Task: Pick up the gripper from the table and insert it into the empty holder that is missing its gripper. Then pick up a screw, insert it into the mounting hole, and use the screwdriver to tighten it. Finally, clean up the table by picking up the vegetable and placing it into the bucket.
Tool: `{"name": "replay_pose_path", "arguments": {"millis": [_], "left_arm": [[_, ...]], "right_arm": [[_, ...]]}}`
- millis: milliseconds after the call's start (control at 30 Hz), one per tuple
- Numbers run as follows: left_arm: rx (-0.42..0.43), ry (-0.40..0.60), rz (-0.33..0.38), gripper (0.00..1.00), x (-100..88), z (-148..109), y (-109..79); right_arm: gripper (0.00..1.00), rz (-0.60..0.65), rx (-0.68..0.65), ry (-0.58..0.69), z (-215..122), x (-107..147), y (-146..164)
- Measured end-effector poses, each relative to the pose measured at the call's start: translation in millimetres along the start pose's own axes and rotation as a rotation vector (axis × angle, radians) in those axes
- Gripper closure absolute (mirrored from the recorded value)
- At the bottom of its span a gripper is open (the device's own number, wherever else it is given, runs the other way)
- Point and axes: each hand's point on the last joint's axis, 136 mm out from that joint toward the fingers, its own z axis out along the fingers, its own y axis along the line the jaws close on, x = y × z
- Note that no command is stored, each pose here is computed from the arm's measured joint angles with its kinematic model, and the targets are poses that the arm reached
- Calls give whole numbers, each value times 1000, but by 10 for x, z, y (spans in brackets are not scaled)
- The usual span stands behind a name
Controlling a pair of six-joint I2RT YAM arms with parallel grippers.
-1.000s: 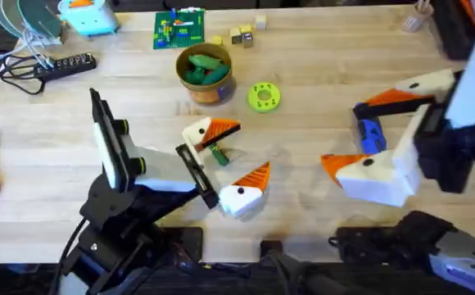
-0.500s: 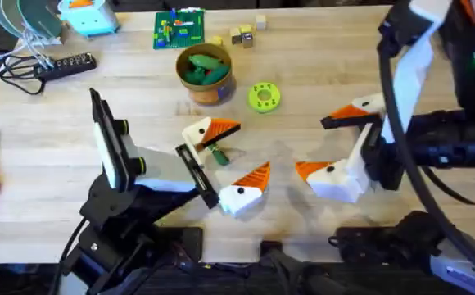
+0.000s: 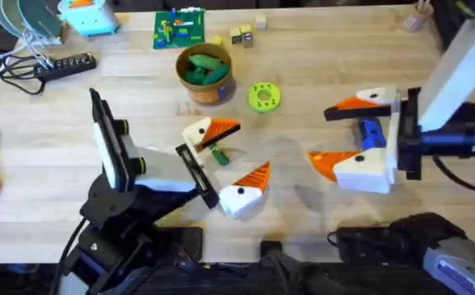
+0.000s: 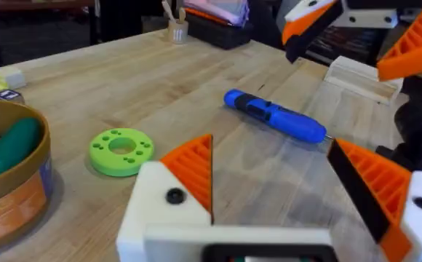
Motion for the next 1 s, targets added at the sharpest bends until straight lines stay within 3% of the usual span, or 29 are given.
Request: {"name": "replay_pose_path", "arguments": {"millis": [67,233,333,400,467,500,1000], "left_arm": [[0,0,0,17,0,0,0],[0,0,0,148,0,0,1],[0,0,1,434,0,0,0],[0,0,5,716,0,0,0],[0,0,7,930,1,0,0],[0,0,8,978,-1,0,1],[0,0,8,985,0,0,1]], "right_arm": [[8,7,-12,-32,-33,-29,-19],[8,-41,-26,-73,-78,-75,-30],[8,-99,-43,-85,-82,-93,1],[8,-125,-57,-95,-84,-107,28],[8,-145,-71,-105,-88,-122,56],[8,-153,-77,-109,-89,-127,66],[8,-215,-70,-139,-95,-202,50]]}}
